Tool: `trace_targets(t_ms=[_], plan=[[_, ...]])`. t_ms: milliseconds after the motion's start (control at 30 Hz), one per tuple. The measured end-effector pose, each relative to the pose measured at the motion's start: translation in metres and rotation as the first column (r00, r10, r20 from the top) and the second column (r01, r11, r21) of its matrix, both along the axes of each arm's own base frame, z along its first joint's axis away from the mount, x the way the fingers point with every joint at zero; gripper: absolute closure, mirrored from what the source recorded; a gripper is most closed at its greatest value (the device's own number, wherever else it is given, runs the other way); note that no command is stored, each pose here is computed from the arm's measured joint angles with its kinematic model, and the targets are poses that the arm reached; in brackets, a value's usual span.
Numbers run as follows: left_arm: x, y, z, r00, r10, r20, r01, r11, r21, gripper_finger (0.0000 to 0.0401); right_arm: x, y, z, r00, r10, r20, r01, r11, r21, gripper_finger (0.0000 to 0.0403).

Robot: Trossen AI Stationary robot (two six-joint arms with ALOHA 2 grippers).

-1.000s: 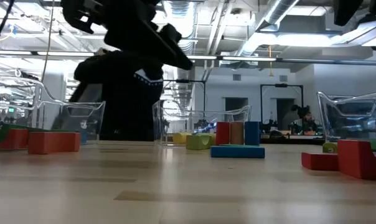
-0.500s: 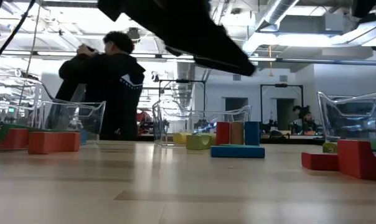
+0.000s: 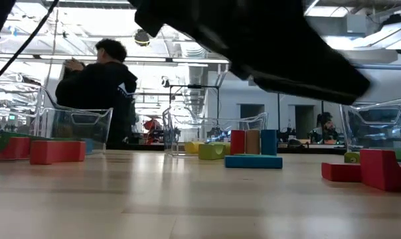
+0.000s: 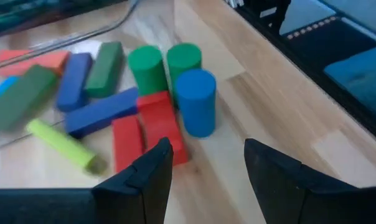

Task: Sort blocks by size
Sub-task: Put the blue cylindrical block into the top transparent bin

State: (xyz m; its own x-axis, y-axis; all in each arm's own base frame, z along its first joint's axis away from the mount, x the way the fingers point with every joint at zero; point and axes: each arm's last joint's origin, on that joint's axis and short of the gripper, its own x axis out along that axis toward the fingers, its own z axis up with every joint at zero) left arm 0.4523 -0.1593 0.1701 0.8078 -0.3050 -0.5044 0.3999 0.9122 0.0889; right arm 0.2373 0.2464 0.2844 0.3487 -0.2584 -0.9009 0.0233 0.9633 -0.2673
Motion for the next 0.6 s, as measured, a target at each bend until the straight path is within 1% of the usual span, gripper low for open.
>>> trace_targets(t_ms=[133, 233, 367, 467, 600], plan=[[0.010, -0.006, -0.007, 1.000, 0.018, -0.004, -0.018, 0.999, -0.028, 0.0208, -0.002, 0.004, 0.000, 1.000, 0.009, 0.013, -0.010, 1.000, 0.016, 0.0159], [0.009, -0.004, -0.009, 0.997, 0.074, -0.023, -0.074, 0.997, -0.004, 0.0208, -0.001, 0.007, 0.000, 1.000, 0.014, 0.022, -0.015, 0.999, 0.043, 0.0159], [0.002, 0.000, -0.001, 0.989, 0.120, -0.083, -0.117, 0.992, 0.041, 0.0208, 0.001, 0.014, -0.001, 0.998, 0.044, 0.050, -0.048, 0.996, 0.080, 0.0159], [-0.007, 0.002, 0.006, 0.976, 0.158, -0.149, -0.146, 0.985, 0.089, 0.0208, 0.007, 0.021, -0.007, 0.994, 0.083, 0.065, -0.089, 0.991, 0.097, 0.0159], [-0.025, -0.001, 0.013, 0.942, 0.236, -0.239, -0.191, 0.961, 0.199, 0.0208, 0.014, 0.026, -0.020, 0.993, 0.118, 0.017, -0.119, 0.986, 0.113, 0.0159]])
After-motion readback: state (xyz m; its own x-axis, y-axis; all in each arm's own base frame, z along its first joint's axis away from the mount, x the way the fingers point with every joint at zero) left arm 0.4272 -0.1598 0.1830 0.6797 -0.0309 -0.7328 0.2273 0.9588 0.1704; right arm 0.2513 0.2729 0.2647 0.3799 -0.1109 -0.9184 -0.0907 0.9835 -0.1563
